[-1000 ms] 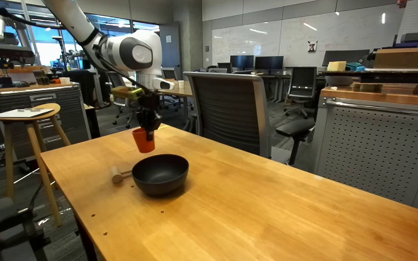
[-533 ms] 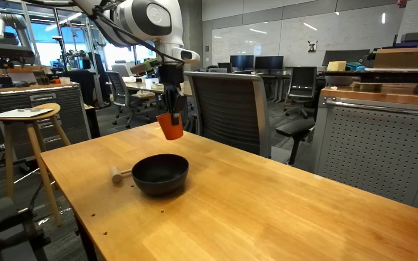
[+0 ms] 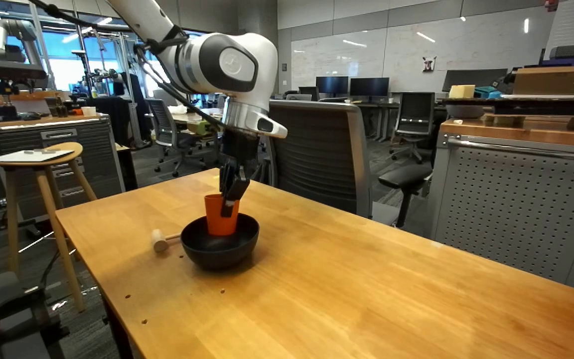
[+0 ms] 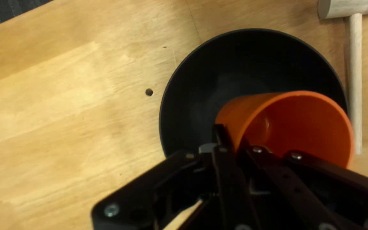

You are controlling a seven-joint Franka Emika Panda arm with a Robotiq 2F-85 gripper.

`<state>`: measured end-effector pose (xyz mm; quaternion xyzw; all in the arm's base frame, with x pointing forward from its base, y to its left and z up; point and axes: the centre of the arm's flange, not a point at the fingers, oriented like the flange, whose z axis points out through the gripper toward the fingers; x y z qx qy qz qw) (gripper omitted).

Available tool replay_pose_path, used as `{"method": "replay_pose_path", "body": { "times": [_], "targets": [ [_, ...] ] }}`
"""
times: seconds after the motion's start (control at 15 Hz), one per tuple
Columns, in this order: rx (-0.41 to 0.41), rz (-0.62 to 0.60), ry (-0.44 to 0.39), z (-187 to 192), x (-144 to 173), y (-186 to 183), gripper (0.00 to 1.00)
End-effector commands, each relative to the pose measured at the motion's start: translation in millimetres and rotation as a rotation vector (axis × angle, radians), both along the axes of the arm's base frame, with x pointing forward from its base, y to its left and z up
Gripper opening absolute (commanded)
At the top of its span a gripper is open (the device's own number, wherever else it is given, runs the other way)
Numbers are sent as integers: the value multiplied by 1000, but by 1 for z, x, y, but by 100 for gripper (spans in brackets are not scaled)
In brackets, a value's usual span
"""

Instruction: Put the cup in the bowl

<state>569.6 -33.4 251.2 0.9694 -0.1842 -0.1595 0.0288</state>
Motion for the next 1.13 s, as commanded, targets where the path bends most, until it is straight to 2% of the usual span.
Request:
{"method": "replay_pose_path", "body": {
  "times": [0.0, 0.07, 0.13, 0.2, 0.33, 0.67, 0.8, 0.87, 0.93, 1.0, 1.07],
  "targets": [
    [87, 17, 42, -23, -1, 6, 8],
    [103, 16, 47, -25, -1, 6, 8],
    [114, 16, 45, -26, -1, 4, 33],
    [116, 18, 36, -22, -2, 2, 34],
    [108, 39, -2, 1, -2, -1, 47],
    [13, 163, -144, 108, -10, 6, 86],
    [11, 252, -131, 155, -19, 13, 99],
    [53, 300, -108, 177, -31, 15, 100],
    [22, 218, -122, 132, -9, 11, 100],
    [25, 229, -132, 149, -14, 13, 98],
    [24, 228, -139, 153, -16, 13, 100]
  ]
}}
